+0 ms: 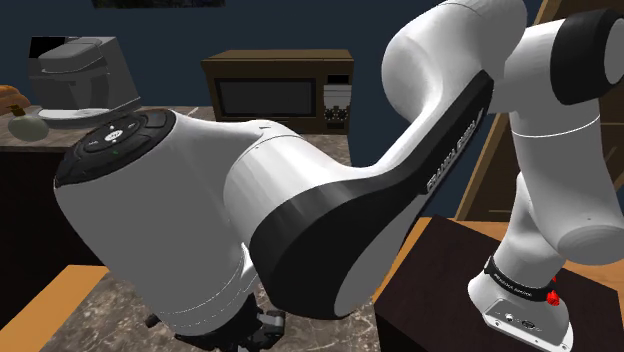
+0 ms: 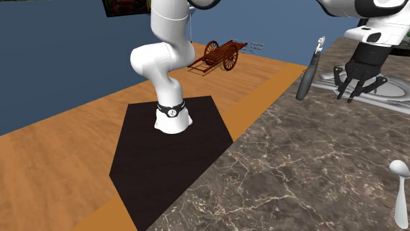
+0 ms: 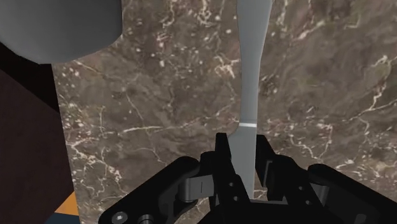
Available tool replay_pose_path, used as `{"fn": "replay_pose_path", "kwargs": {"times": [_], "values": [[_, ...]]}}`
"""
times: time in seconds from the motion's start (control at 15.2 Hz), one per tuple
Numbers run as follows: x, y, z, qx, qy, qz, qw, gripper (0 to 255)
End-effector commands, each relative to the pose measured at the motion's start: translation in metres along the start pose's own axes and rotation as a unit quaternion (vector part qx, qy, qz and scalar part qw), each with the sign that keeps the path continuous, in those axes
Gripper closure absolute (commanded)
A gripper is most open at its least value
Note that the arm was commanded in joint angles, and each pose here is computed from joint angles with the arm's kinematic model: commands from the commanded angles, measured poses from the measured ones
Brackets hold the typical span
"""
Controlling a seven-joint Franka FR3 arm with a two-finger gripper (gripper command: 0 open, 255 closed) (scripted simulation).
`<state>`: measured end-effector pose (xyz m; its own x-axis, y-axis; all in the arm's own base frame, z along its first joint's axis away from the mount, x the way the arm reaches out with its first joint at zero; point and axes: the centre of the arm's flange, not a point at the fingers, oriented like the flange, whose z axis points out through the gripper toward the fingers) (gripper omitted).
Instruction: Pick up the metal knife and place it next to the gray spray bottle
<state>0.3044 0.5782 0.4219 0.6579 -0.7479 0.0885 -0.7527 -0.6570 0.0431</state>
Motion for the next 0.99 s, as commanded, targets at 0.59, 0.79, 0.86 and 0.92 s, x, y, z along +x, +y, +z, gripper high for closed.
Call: {"fn": "replay_pose_path", "kwargs": {"times": [0.59,0.79,0.86,0.92], "values": [[-0.005,-0.003,0.058,0.0,0.0,0.0,1.0,255],[-0.007,-0.003,0.077,0.0,0.0,0.0,1.0,255],[-0.007,-0.003,0.077,0.0,0.0,0.0,1.0,255],[-0.007,-0.003,0.077,0.0,0.0,0.0,1.0,255]]}}
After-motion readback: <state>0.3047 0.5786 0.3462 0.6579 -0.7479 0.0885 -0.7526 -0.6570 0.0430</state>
